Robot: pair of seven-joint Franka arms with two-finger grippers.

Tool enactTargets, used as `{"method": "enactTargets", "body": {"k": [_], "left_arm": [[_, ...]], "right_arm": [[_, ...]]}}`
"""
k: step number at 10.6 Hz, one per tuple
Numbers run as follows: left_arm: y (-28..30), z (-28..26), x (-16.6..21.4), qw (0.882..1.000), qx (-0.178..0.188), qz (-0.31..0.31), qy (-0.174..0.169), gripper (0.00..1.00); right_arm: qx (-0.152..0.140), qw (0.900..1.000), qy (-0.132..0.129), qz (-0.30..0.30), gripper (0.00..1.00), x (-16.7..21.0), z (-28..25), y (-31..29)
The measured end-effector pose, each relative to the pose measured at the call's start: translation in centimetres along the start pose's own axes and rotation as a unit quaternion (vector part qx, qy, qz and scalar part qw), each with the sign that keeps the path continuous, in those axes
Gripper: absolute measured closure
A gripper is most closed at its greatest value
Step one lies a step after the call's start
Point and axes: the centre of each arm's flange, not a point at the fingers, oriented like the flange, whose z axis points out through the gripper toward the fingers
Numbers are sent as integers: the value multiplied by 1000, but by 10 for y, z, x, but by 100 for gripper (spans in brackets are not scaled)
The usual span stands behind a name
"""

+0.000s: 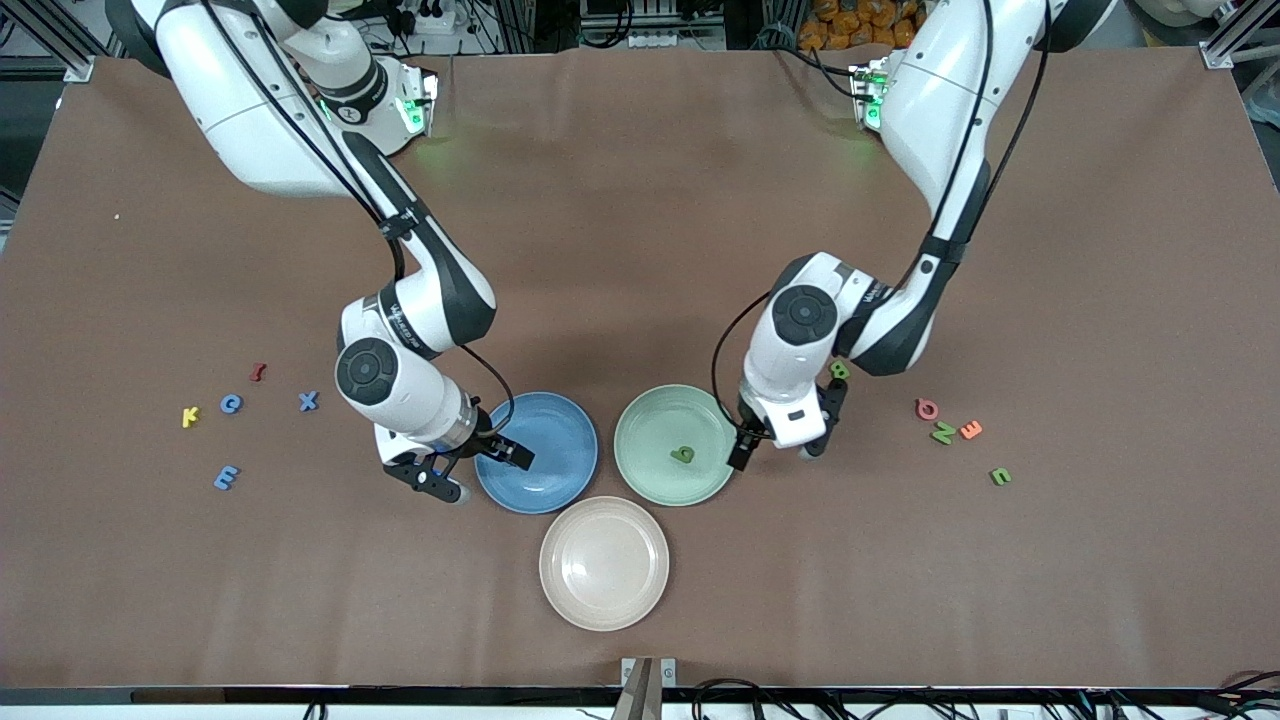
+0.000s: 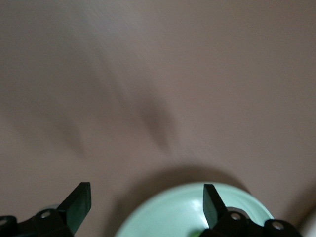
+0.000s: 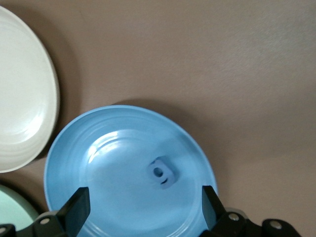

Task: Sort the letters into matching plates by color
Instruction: 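Release letters, then grasp the blue x while the left gripper grasps green B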

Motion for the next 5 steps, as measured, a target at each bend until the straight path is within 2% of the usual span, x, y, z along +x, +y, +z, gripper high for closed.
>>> {"method": "enactTargets", "body": {"k": [3, 5], "left_arm": [[-11, -10, 45, 995, 73, 63, 10, 0], [-23, -15, 55, 988, 101, 114, 6, 0]], "right_arm": [[-21, 999, -18, -39, 0, 23, -14, 29], [-27, 997, -21, -72, 0, 40, -33, 55]]}}
